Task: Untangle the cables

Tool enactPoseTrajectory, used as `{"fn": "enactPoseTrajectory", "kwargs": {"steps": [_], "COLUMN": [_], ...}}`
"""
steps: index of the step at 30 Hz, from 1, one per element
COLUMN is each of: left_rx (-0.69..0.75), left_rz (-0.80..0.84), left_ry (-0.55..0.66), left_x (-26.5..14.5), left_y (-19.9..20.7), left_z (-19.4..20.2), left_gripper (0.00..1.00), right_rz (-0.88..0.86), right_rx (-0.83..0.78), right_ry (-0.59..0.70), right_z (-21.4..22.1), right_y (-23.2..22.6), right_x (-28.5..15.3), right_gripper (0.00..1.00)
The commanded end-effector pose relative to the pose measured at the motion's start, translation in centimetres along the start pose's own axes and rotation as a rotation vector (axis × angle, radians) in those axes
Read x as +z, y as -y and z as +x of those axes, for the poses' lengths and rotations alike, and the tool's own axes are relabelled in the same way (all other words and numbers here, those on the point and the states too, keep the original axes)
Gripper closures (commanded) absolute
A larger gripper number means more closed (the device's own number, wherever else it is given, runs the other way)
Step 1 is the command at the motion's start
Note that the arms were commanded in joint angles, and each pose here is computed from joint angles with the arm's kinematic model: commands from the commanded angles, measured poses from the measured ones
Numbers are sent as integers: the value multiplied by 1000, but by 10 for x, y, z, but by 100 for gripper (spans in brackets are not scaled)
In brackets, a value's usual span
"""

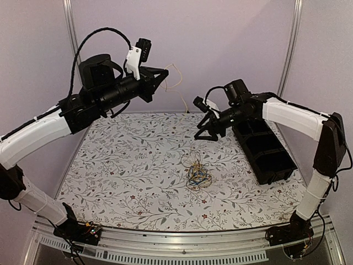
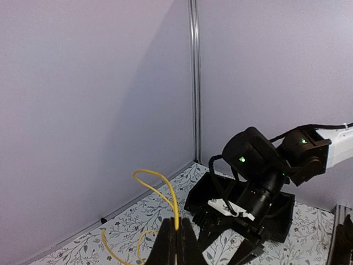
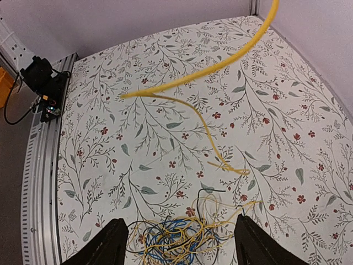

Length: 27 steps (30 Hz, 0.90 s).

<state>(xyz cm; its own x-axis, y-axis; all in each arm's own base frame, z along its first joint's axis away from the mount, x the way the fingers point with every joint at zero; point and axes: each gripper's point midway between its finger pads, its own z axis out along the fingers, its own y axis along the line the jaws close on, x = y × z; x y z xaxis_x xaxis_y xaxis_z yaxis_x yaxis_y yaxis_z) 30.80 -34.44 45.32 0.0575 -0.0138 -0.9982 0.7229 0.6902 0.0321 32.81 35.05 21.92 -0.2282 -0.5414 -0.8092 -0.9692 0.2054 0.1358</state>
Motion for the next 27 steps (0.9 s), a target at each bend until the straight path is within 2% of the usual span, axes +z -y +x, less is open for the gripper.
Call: {"fn": "enactPoseTrajectory", "kwargs": {"steps": [1, 8, 15, 18, 21, 25, 27], "left_rx": [-56, -96, -125, -134, -139, -142, -147], "left_rz": [46, 99, 125, 134, 137, 128, 113], "left_ry": [45, 43, 55, 63, 65, 60, 54], "left_x": [9, 16, 15, 14, 14, 14, 13], "left_y": [11, 20, 25, 26, 26, 25, 22], "left_z": [2, 11, 10, 9, 10, 14, 18], "left_gripper": [100, 100, 100, 100, 100, 100, 100], "right_rz": [96, 85, 40, 31, 15, 11, 34], "right_rx": [-18, 9, 58, 64, 75, 96, 107], "right_ry": [95, 166, 198, 206, 221, 246, 256], "right_z": [-50, -85, -93, -94, -97, -102, -102], "right_y": [10, 16, 18, 22, 26, 34, 42], "right_x": [-31, -38, -32, -28, -27, -35, -46], "right_gripper": [31, 31, 34, 45, 60, 99, 100]}}
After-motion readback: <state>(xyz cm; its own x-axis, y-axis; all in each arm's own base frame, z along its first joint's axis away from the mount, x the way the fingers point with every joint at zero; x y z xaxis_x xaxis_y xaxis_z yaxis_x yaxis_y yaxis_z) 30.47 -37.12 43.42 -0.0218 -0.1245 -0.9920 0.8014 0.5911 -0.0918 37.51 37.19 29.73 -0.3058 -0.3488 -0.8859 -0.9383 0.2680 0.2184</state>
